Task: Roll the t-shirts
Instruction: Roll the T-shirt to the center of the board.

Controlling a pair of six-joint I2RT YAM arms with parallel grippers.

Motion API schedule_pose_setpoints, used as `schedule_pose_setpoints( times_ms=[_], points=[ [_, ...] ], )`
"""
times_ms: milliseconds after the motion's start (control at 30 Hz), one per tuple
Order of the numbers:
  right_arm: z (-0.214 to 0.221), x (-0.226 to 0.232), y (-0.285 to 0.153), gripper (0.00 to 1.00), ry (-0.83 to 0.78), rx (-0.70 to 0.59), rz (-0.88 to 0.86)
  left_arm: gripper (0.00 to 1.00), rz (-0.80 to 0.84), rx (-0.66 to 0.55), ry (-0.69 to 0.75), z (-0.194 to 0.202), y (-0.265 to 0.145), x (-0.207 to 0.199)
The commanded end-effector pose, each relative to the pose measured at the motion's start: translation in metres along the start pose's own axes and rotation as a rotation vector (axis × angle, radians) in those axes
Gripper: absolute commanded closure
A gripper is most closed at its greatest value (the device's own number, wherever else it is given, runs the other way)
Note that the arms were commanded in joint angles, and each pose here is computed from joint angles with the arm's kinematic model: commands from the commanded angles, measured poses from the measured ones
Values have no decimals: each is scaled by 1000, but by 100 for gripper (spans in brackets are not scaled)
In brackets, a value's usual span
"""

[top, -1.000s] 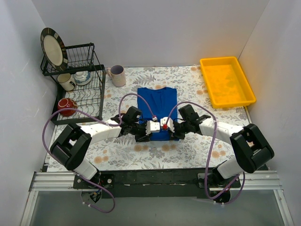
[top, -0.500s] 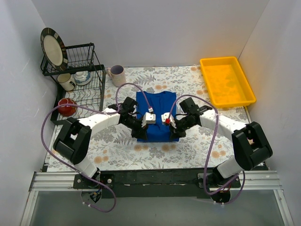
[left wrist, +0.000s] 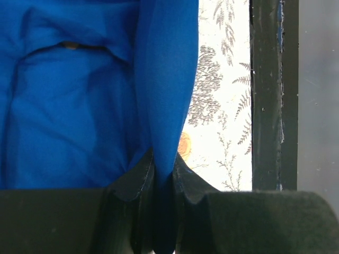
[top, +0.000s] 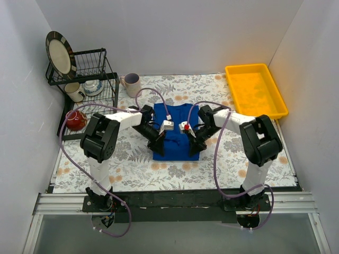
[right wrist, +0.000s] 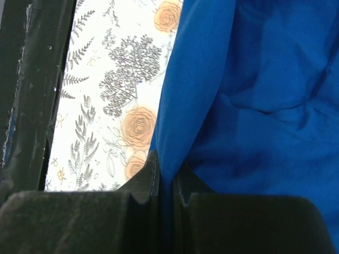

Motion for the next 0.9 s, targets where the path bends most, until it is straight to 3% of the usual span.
schedule_pose_setpoints(
  times_ms=[0,233,367,400,633,733,800,867],
  points=[
    [21,18,-16,99,201,22,-169,100,-38,139,-166,31,-20,19],
    [38,2,-12,99,298,-10,-241,99,-49,137,-201,21,-25,51],
    [45,-8,-8,99,347,-27,-250,83,-79,130,-222,15,-31,65],
    [48,-9,-6,99,367,-32,-256,74,-92,123,-217,11,-34,67],
    [56,-18,1,99,422,-34,-247,59,-196,18,-156,-23,-67,47],
    [62,-23,4,99,429,-11,-243,56,-222,-3,-88,-31,-64,22],
    [65,-30,6,99,437,-3,-238,54,-301,-26,67,-39,-62,4],
    [63,-40,5,99,449,2,-215,53,-383,41,215,-26,-33,-6]
  ],
)
Point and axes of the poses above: each gripper's point midway between its finger pads, its own y axis out along the fingers, its own x axis along the line the jaws close on, z = x × y, the point moved 6 cm from there along -y, back along the fingers, and after that the axes turned 11 degrees about -y, right-handed, at the moved point
